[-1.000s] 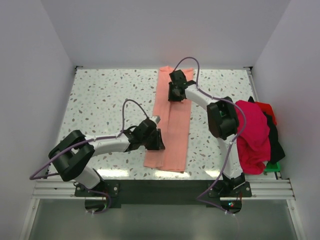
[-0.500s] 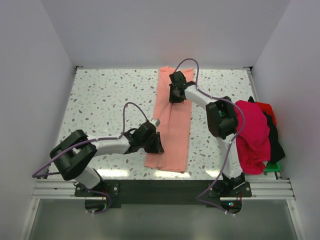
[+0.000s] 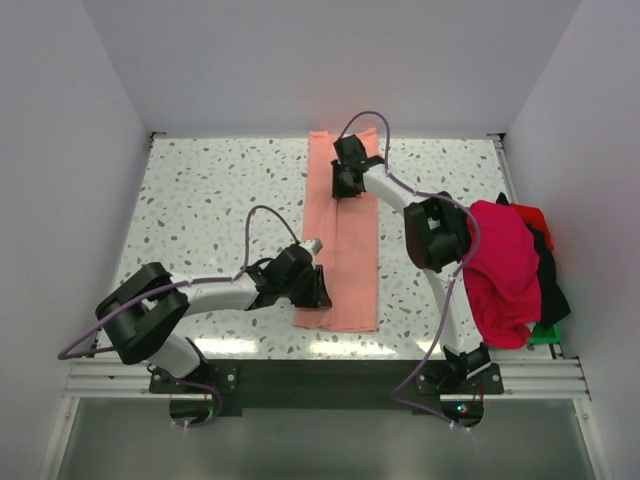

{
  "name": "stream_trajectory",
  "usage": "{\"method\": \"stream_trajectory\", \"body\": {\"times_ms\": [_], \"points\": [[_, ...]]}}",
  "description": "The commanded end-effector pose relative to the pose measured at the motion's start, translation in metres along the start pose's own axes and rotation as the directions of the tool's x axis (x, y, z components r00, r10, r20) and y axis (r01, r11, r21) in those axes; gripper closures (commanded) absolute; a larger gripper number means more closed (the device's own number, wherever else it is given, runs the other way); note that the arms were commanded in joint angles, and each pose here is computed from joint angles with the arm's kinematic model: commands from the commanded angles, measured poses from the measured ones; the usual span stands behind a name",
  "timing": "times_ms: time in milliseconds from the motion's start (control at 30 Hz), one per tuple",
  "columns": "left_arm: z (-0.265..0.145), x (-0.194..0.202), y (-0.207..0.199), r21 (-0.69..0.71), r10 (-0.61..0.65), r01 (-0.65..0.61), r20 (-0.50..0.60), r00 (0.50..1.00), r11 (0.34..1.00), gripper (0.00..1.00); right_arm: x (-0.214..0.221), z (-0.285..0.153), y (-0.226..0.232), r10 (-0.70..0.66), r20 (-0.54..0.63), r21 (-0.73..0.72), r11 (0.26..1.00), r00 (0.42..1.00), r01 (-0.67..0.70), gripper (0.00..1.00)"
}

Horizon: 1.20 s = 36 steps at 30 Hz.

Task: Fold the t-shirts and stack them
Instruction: Fold the tshirt

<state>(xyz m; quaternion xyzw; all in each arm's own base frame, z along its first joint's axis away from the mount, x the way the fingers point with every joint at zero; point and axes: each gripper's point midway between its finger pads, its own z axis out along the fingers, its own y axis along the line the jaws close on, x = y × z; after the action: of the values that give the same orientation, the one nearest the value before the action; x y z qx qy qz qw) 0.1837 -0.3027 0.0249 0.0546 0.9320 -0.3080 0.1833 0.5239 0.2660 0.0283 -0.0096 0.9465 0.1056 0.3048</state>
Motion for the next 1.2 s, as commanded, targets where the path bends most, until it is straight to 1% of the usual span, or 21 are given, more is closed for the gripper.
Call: {"method": "stream_trajectory", "body": {"times_ms": [0, 167, 300, 400, 533, 633, 700, 767, 800, 833, 867, 933, 967, 1000, 1033, 1067, 1133, 1167], "points": [[-0.011, -0.007, -0.022, 0.069, 0.051, -0.052, 0.013, 0.999, 0.996, 0.66, -0.002, 0.005, 0.002, -0.019, -0.007, -0.031, 0.999, 1.0, 0.019, 0.75], [-0.01, -0.004, -0.033, 0.102, 0.078, -0.078, 0.0, 0.997, 0.992, 0.7, -0.006, 0.002, 0.005, -0.014, 0.001, -0.043, 0.999, 1.0, 0.014, 0.75], [-0.004, 0.011, -0.036, 0.113, 0.092, -0.088, -0.036, 0.995, 0.99, 0.73, -0.007, 0.001, 0.006, -0.014, 0.001, -0.044, 0.999, 1.0, 0.014, 0.75], [0.005, 0.031, -0.026, 0.097, 0.073, -0.065, -0.083, 0.994, 0.993, 0.74, -0.008, 0.001, 0.007, -0.015, 0.0, -0.046, 0.999, 1.0, 0.015, 0.75], [0.009, 0.044, -0.021, 0.097, 0.035, -0.025, -0.107, 0.994, 0.995, 0.74, -0.01, 0.0, 0.009, -0.02, 0.004, -0.057, 0.998, 1.0, 0.02, 0.74], [0.009, 0.045, -0.017, 0.087, 0.022, -0.014, -0.097, 0.995, 0.996, 0.74, -0.011, 0.001, 0.012, -0.022, -0.002, -0.071, 0.997, 1.0, 0.021, 0.74], [0.007, 0.041, -0.021, 0.093, 0.024, -0.017, -0.083, 0.996, 0.995, 0.73, -0.016, -0.001, 0.015, -0.025, 0.009, -0.075, 0.997, 1.0, 0.026, 0.71], [0.002, 0.033, -0.024, 0.083, 0.047, -0.041, -0.062, 0.997, 0.996, 0.7, -0.022, -0.009, 0.017, -0.022, 0.018, -0.079, 0.997, 1.0, 0.023, 0.67], [-0.003, 0.021, -0.037, 0.11, 0.06, -0.057, -0.032, 0.998, 0.992, 0.69, -0.024, -0.014, 0.021, -0.022, 0.018, -0.104, 0.994, 1.0, 0.023, 0.65], [-0.006, 0.015, -0.041, 0.115, 0.075, -0.073, -0.015, 0.997, 0.991, 0.67, -0.027, -0.019, 0.022, -0.02, 0.024, -0.11, 0.994, 1.0, 0.023, 0.62], [-0.009, 0.009, -0.041, 0.104, 0.076, -0.076, 0.002, 0.997, 0.992, 0.64, -0.036, -0.032, 0.027, -0.018, 0.045, -0.127, 0.992, 0.999, 0.024, 0.53], [-0.022, -0.01, -0.057, 0.133, 0.096, -0.104, 0.062, 0.993, 0.986, 0.61, -0.046, -0.049, 0.028, -0.009, 0.064, -0.139, 0.99, 0.998, 0.017, 0.46], [-0.026, -0.017, -0.058, 0.129, 0.096, -0.105, 0.074, 0.993, 0.986, 0.58, -0.057, -0.066, 0.032, 0.001, 0.089, -0.156, 0.988, 0.996, 0.013, 0.38], [-0.034, -0.027, -0.066, 0.15, 0.098, -0.114, 0.109, 0.989, 0.982, 0.57, -0.065, -0.076, 0.032, 0.013, 0.106, -0.164, 0.986, 0.994, 0.004, 0.34], [-0.038, -0.028, -0.063, 0.136, 0.101, -0.114, 0.103, 0.99, 0.984, 0.56, -0.067, -0.084, 0.028, 0.024, 0.103, -0.166, 0.986, 0.994, -0.007, 0.31], [-0.042, -0.034, -0.063, 0.135, 0.092, -0.108, 0.118, 0.989, 0.985, 0.55, -0.078, -0.105, 0.029, 0.039, 0.13, -0.182, 0.983, 0.991, -0.014, 0.28], [-0.053, -0.044, -0.065, 0.136, 0.08, -0.1, 0.147, 0.986, 0.986, 0.55, -0.079, -0.122, 0.023, 0.069, 0.131, -0.182, 0.982, 0.989, -0.045, 0.27], [-0.056, -0.049, -0.053, 0.095, 0.061, -0.077, 0.159, 0.985, 0.993, 0.55, -0.068, -0.126, 0.017, 0.08, 0.107, -0.17, 0.984, 0.991, -0.061, 0.27]]}}
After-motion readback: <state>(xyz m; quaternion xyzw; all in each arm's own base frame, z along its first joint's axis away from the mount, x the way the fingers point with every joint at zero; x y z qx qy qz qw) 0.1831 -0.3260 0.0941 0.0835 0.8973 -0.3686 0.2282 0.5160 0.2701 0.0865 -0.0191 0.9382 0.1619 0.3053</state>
